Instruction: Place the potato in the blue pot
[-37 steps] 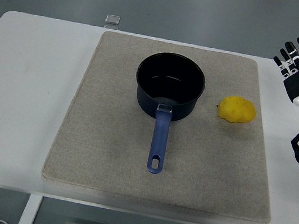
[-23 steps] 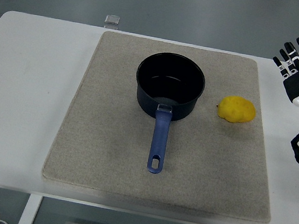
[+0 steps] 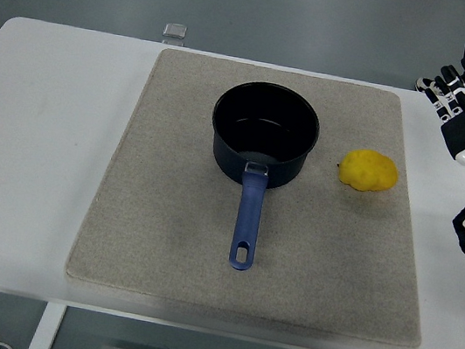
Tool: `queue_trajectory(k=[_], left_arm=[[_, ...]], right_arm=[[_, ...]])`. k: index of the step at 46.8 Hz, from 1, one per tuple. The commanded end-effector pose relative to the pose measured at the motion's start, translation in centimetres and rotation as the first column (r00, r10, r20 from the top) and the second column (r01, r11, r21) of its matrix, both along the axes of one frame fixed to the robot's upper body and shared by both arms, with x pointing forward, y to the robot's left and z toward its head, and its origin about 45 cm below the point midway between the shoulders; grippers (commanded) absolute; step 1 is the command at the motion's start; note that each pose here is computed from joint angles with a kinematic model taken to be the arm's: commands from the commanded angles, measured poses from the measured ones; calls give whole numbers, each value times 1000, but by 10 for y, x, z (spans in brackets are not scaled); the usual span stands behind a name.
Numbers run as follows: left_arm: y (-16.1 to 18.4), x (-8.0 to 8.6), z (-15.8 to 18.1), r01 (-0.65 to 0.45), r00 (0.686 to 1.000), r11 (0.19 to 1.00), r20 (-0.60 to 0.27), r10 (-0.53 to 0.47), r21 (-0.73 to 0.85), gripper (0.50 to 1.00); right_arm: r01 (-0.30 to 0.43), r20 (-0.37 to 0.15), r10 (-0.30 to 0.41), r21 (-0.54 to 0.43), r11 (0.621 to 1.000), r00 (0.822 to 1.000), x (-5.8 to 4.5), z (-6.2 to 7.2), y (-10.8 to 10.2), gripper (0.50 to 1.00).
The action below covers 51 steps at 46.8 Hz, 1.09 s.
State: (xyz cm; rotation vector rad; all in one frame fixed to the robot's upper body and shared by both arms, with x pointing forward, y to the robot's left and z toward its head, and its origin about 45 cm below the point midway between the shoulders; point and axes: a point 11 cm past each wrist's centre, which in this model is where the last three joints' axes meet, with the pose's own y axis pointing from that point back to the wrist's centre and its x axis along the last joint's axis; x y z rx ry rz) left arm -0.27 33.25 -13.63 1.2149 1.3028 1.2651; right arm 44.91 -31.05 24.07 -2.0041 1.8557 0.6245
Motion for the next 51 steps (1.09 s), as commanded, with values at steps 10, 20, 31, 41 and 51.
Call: queue_trajectory(k=[10,20,31,41,51], left_arm=[[0,0,0,0,1000,1000,0,0,0,999],[0,0,0,0,1000,1000,0,0,0,999],[0,0,0,0,1000,1000,0,0,0,999],[0,0,0,0,1000,1000,0,0,0,999],[0,0,0,0,1000,1000,0,0,0,999]], right_arm=[[-24,-11,23,-52,998,1000,-2,-5,3,942],[-3,-13,2,-61,998,1000,-1,-2,-4,942],[36,20,-35,-94,995,999,2,16,-28,942],[126,47,-119,-170,977,992,-2,34,-75,942],[128,40,-122,-203,971,992,-8,34,-92,942]])
